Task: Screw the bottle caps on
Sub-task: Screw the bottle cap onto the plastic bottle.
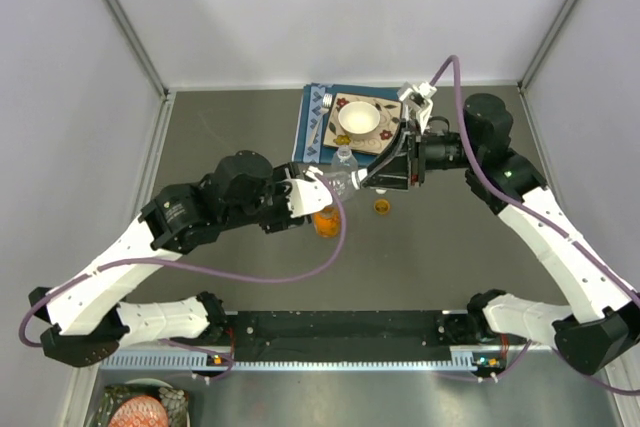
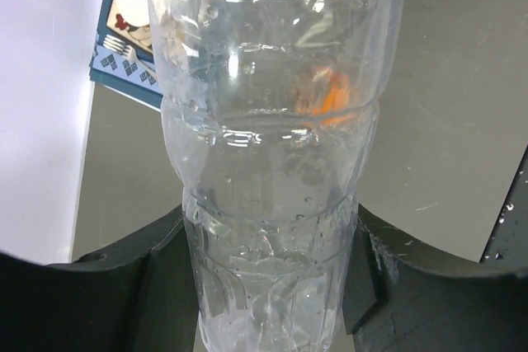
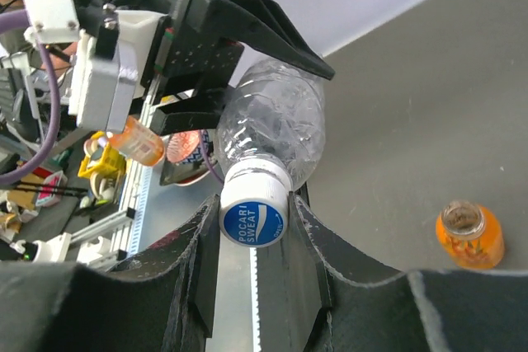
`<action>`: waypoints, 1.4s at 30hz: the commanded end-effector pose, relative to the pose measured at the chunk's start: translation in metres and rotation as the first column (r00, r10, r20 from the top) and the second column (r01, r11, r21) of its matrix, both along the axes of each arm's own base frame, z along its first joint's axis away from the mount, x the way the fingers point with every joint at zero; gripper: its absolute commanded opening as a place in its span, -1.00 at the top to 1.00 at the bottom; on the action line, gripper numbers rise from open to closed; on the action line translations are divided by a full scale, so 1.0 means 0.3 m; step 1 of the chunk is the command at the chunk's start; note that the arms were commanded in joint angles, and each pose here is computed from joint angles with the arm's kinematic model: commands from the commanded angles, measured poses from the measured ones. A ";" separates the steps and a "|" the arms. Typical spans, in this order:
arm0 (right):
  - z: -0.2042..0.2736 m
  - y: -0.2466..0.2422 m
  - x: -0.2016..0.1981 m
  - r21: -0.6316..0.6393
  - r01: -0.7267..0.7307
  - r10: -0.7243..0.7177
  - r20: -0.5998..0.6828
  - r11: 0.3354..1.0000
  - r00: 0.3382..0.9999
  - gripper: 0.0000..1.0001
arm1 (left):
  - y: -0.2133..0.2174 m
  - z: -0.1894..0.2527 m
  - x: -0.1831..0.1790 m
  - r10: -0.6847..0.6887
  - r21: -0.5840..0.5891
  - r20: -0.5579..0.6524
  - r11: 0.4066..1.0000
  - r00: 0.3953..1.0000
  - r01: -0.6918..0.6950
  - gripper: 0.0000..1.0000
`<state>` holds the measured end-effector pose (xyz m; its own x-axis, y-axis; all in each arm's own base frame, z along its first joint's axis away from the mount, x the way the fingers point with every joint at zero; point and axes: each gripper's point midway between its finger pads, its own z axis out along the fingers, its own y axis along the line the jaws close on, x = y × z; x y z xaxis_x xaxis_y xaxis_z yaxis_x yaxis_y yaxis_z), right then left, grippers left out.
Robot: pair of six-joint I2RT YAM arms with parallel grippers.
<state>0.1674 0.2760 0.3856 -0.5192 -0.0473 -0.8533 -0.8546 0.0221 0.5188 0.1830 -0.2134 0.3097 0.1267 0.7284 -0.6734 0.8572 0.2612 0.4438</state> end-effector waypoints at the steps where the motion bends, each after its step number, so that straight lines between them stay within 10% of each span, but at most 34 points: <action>1: -0.091 0.028 -0.016 -0.114 0.004 -0.018 -0.127 0.993 0.992 0.98 | -0.137 0.129 0.082 0.004 -0.166 0.152 0.986 0.988 0.021 0.13; 42: -0.052 0.101 0.069 -0.101 0.229 -0.250 -0.453 0.968 0.856 0.97 | -0.135 0.177 0.144 0.162 -0.233 0.268 0.967 0.950 -0.100 0.18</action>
<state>0.2096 0.2920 0.3771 -0.7852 0.1645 -0.5970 -0.5566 0.2353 0.7968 0.2189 -0.1951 0.3068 0.0854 0.8072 -0.5841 0.6922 0.3736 0.6175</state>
